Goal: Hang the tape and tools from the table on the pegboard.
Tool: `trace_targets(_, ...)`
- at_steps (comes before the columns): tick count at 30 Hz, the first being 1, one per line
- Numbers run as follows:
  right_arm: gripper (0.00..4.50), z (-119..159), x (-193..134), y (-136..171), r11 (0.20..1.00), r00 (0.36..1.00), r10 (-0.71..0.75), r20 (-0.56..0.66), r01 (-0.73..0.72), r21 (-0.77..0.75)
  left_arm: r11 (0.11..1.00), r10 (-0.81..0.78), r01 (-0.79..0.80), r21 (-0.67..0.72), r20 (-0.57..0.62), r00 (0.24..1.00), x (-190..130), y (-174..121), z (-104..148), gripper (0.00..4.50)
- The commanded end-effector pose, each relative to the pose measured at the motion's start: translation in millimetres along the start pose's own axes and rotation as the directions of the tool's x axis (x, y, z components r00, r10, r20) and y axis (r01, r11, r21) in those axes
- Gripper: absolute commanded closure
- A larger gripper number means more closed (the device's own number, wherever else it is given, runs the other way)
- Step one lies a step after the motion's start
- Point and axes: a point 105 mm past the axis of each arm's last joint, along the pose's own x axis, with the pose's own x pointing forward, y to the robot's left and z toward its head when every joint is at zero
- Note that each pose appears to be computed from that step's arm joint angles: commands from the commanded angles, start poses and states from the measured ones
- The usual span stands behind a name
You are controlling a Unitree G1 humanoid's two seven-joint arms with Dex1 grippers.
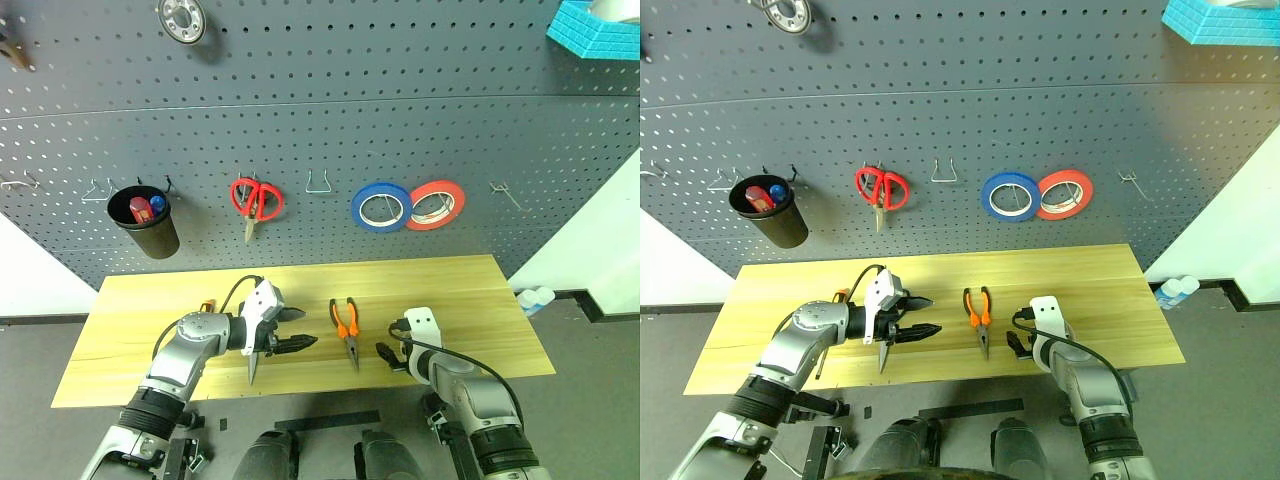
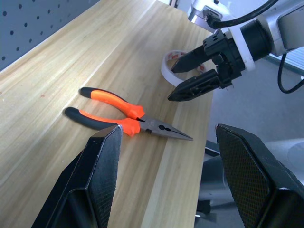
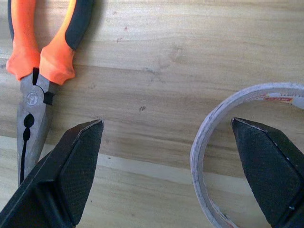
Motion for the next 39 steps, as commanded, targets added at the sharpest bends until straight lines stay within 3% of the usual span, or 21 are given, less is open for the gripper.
trace_targets(1, 0.58, 6.8, 0.9, -0.2, 1.0, 1.0, -0.004, 0.027, 0.004, -0.004, 1.0, 0.006, -0.006, 0.024, 0.028, 1.0, -3.5, 0.1, 9.4, 1.18)
trace_targets(13, 4.36, 12.8, 1.4, -4.8, 1.0, 0.999, -0.015, 0.042, 0.015, 0.0, 0.999, 0.019, -0.021, 0.039, 0.042, 0.999, -4.6, 4.6, 16.6, 1.18)
trace_targets(29, 4.44, 21.4, -2.3, -13.7, 0.999, 0.996, -0.04, 0.079, 0.04, 0.004, 0.999, 0.006, -0.009, 0.05, 0.061, 0.998, -3.2, 7.0, 21.8, 1.18)
trace_targets(39, 4.44, 22.1, -25.6, -34.8, 0.997, 0.989, -0.072, 0.127, 0.072, 0.005, 0.997, -0.047, 0.041, 0.067, 0.098, 0.994, -15.5, 2.8, 30.7, 1.18)
